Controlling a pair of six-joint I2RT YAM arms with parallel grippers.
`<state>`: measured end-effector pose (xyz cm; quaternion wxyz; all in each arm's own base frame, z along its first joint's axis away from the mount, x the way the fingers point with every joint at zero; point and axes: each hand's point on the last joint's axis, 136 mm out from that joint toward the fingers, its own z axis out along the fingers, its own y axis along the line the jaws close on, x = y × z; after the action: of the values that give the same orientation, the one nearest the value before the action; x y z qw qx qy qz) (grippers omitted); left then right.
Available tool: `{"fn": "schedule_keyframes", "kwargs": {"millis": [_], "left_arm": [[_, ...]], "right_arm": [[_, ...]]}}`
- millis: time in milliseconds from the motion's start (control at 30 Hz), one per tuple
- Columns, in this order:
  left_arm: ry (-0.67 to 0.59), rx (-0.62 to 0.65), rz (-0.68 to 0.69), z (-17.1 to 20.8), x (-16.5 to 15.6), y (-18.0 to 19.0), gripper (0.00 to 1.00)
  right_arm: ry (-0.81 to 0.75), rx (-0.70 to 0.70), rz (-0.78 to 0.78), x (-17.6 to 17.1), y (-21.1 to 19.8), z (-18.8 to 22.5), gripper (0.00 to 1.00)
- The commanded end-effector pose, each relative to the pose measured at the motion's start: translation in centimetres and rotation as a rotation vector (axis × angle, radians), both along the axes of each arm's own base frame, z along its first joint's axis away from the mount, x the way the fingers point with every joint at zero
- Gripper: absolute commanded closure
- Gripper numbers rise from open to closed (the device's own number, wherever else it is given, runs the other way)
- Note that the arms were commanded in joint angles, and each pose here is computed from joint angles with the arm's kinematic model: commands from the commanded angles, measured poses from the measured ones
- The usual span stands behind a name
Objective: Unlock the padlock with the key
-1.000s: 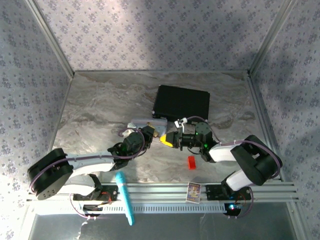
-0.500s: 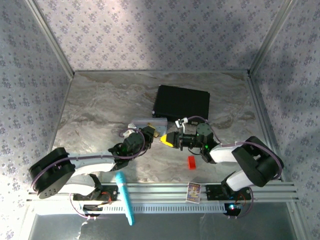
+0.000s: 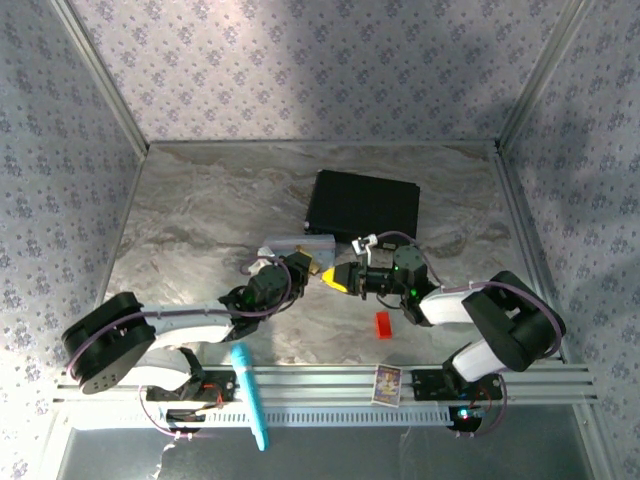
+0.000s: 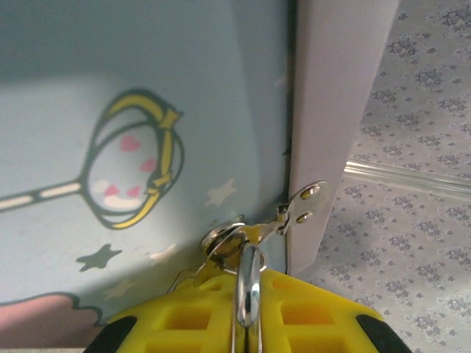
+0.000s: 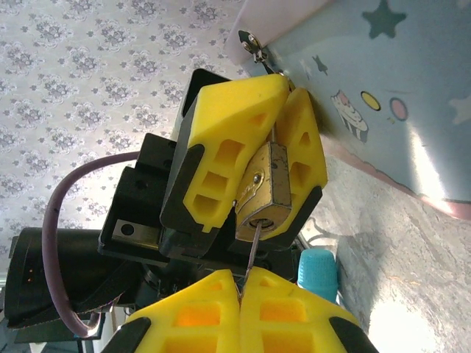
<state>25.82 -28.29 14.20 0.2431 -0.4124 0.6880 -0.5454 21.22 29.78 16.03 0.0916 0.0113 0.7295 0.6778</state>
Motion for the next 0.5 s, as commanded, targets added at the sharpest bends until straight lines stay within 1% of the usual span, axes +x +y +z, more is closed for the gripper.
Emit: {"fn": "schedule_keyframes", "kwargs": {"millis": [0, 300, 467], "left_arm": [[-0.013, -0.083, -0.052, 1.4, -0.5, -1.5, 1.00], [-0.018, -0.113, -0.095, 1.8, -1.1, -2.5, 1.00], [-0.006, -0.126, -0.103, 1.2, -1.4, -2.9, 1.00]], "right_arm": [[-0.067, 0.006, -0.038, 1.4, -0.2, 0.7, 1.00], [-0.032, -0.037, -0.055, 2.5, -1.4, -1.5, 1.00], [-0.027, -0.054, -0.054, 2.8, -1.9, -1.9, 1.00]]}}
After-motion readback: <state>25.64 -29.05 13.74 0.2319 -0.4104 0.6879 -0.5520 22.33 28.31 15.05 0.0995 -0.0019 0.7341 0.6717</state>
